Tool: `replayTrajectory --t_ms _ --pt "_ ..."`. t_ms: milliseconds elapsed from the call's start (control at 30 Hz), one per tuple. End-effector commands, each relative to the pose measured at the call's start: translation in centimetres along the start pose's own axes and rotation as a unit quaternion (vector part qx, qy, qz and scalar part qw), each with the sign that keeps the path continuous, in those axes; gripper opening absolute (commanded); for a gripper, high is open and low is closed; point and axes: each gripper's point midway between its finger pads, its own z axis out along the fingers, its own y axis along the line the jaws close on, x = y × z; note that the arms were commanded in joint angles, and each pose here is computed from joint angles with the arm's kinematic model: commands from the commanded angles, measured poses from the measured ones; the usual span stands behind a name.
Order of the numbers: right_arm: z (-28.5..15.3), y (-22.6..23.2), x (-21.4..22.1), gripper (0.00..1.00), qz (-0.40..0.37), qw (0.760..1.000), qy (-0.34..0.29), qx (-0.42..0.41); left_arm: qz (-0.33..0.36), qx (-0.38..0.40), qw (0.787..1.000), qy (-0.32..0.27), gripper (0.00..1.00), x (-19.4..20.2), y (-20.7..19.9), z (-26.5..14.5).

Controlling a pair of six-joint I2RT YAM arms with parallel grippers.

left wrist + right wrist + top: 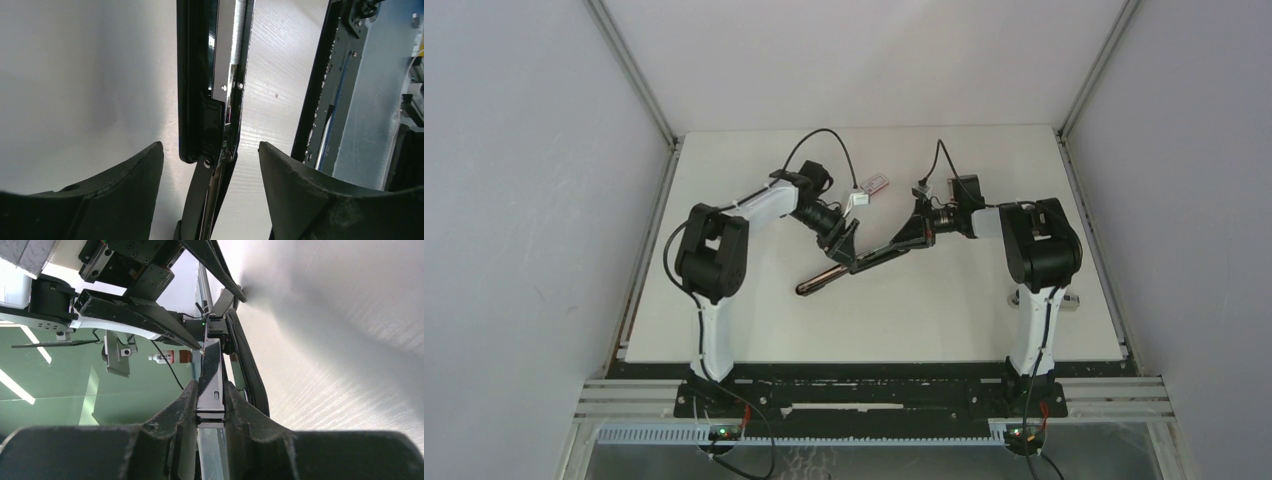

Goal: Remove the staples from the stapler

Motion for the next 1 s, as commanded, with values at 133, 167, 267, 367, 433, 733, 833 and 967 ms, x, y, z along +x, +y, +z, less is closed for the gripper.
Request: replayTrajectory --t_ms 133,167,267,367,433,733,833,967 --pt "-0.3 4.2 0.4 0.00 -0.055 0.997 0.024 -0.041 0.003 0.066 0.998 -0.018 0.72 -1.3 -2.1 -0.3" --pt "-0.3 4.2 0.4 0.00 -0.057 0.997 0.025 -0.041 0.002 0.071 0.997 -0.018 0.71 -1.3 -2.2 -0.2" --pt "-0.2 4.3 0.5 0.00 -0.060 0.997 0.026 -0.042 -0.003 0.089 0.996 -0.018 0.70 -1.1 -2.7 -0.2" --pt "-0.2 4.6 0.6 0.00 -0.065 0.997 0.027 -0.042 -0.009 0.111 0.994 -0.014 0.68 -0.8 -3.1 0.0" --pt "-0.1 4.7 0.6 0.00 -0.070 0.996 0.027 -0.042 -0.012 0.125 0.992 -0.014 0.68 -0.8 -3.5 -0.1" --pt "0.3 5.1 1.0 0.00 -0.078 0.995 0.035 -0.045 -0.028 0.143 0.989 -0.008 0.67 -0.5 -3.6 0.4" --pt "0.3 5.1 1.0 0.00 -0.079 0.995 0.035 -0.045 -0.030 0.149 0.988 -0.008 0.63 -0.4 -3.8 0.4" --pt "0.3 5.2 1.1 0.00 -0.080 0.995 0.036 -0.046 -0.028 0.158 0.987 -0.012 0.61 -0.5 -4.0 0.4"
